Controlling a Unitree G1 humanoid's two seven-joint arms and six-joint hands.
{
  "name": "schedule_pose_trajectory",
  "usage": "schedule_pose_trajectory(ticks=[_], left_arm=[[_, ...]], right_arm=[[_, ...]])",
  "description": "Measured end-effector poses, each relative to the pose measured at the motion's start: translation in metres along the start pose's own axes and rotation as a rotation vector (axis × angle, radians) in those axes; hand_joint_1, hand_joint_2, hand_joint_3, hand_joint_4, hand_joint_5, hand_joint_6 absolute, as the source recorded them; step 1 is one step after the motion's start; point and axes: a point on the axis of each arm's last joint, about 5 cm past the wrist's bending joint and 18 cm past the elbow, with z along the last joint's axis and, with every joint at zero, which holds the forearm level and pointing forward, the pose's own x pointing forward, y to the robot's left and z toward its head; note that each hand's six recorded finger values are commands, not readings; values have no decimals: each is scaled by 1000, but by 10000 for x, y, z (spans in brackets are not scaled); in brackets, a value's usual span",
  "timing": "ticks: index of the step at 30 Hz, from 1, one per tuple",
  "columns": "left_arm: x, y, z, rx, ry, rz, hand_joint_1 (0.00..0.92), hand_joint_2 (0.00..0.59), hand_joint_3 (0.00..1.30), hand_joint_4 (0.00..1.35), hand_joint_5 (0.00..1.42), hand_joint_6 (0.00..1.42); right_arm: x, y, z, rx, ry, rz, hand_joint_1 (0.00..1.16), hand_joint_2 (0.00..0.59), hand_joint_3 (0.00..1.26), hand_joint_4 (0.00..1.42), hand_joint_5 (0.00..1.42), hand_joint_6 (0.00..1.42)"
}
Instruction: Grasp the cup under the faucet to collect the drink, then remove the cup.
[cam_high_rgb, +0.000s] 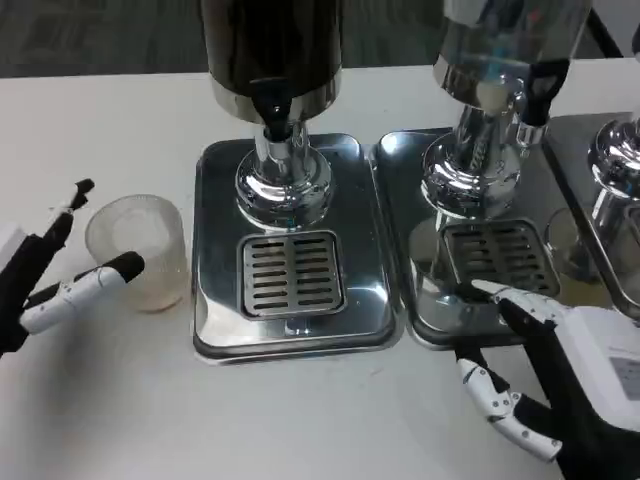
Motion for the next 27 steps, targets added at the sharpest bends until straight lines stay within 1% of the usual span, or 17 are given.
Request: schedule_pose_trajectory(ticks=[5,7,10,13,17,22,24,26,27], left_arm=[[22,-31,-33,33,27,-14,0,0,0,0,0,164],[20,-40,-48,37,37,-8,0,0,0,0,0,175],[31,-50,-48,52,34,-5,0,0,0,0,2,189],[33,-84,-59,89,35,4,0,0,0,0,8,194],[75,-96,-44,106,25,-1,0,0,0,0,18,211],[140,-87,-21,115,19,20,0,0,0,0,82,241],[160,-93,-16,117,19,26,0,0,0,0,87,244],[187,-110,-16,112,30,24,0,0,0,0,88,246],[194,-117,-14,112,31,24,0,0,0,0,89,247]], right_arm=[[7,-9,12,1,-2,-1,279,435,296,271,257,282],[6,-9,13,1,-1,2,279,435,298,271,258,283],[6,-7,18,2,-2,4,279,435,313,273,261,285],[7,-6,22,4,-3,8,279,435,316,279,262,293],[7,-10,27,4,-2,15,279,435,324,280,262,316],[18,-51,78,7,-28,5,279,435,336,280,271,334],[19,-57,99,11,-37,6,279,435,337,280,272,335],[29,-73,141,21,-54,-5,279,435,338,280,272,336],[31,-74,146,23,-56,-6,279,435,338,280,272,336]])
